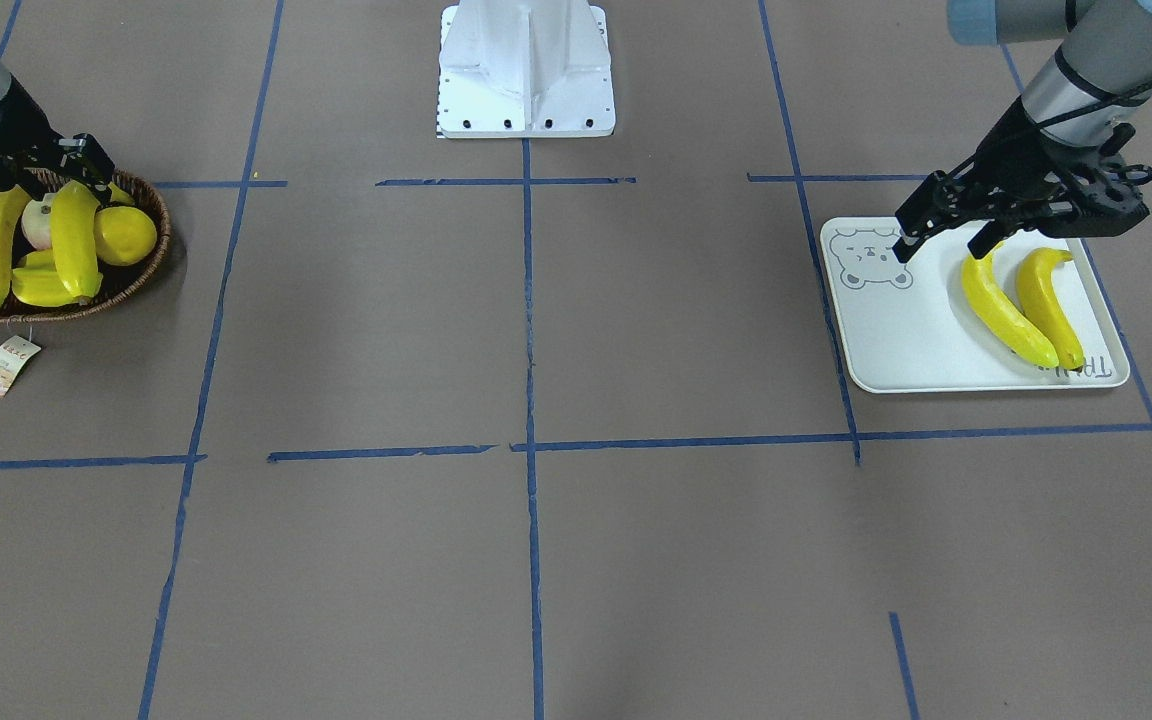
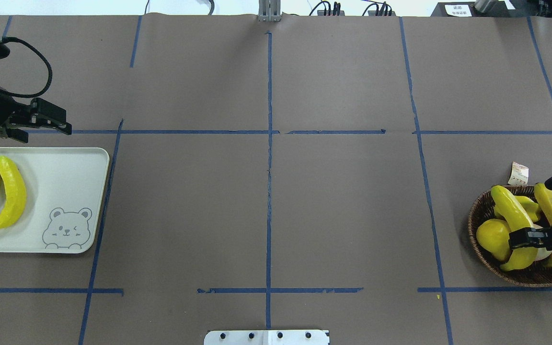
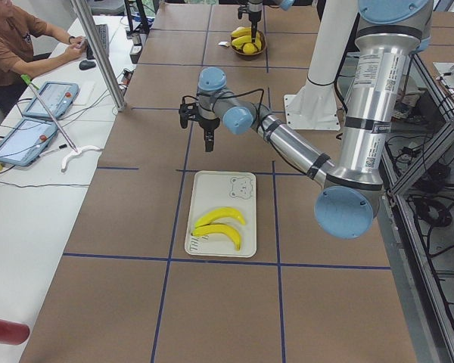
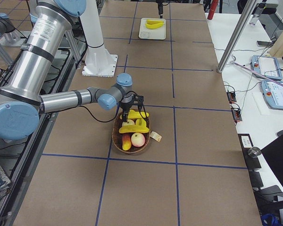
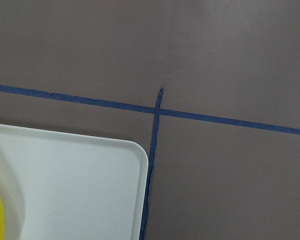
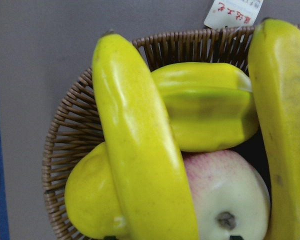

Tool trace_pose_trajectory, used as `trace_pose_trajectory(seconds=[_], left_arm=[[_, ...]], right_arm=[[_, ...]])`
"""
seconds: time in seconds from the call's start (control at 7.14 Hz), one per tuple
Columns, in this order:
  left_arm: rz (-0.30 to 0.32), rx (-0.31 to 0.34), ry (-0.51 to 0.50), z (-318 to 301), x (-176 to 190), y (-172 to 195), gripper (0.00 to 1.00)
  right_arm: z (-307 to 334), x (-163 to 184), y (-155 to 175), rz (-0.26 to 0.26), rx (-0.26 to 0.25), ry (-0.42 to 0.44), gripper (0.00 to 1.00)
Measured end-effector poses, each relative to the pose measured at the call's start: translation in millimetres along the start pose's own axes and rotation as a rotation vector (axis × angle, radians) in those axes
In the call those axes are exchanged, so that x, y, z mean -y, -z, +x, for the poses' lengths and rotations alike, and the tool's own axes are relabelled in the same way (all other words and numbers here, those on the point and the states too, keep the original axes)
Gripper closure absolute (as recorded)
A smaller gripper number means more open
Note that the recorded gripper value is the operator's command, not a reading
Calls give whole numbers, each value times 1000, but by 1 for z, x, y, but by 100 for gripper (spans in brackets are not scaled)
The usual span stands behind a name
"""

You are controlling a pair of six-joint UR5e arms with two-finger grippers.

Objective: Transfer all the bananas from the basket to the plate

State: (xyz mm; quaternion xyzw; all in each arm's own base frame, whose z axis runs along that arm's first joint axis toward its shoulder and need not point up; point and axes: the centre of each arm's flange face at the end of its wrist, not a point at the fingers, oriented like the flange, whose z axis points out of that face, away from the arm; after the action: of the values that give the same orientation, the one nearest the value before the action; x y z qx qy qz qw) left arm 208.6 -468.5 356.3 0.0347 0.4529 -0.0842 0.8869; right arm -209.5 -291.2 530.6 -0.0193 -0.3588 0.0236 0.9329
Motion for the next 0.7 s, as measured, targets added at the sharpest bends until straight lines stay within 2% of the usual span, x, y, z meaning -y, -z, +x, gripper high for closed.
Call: trace_pose_trajectory(seconds=[0.42, 0.7], left_arm=[[-1, 2, 3, -1, 0, -1, 0], [-1, 1, 3, 0, 0, 0, 0]], right_arm=[[-2, -2, 11, -18, 31, -5, 100], [4, 3, 40, -27, 96, -50, 100]])
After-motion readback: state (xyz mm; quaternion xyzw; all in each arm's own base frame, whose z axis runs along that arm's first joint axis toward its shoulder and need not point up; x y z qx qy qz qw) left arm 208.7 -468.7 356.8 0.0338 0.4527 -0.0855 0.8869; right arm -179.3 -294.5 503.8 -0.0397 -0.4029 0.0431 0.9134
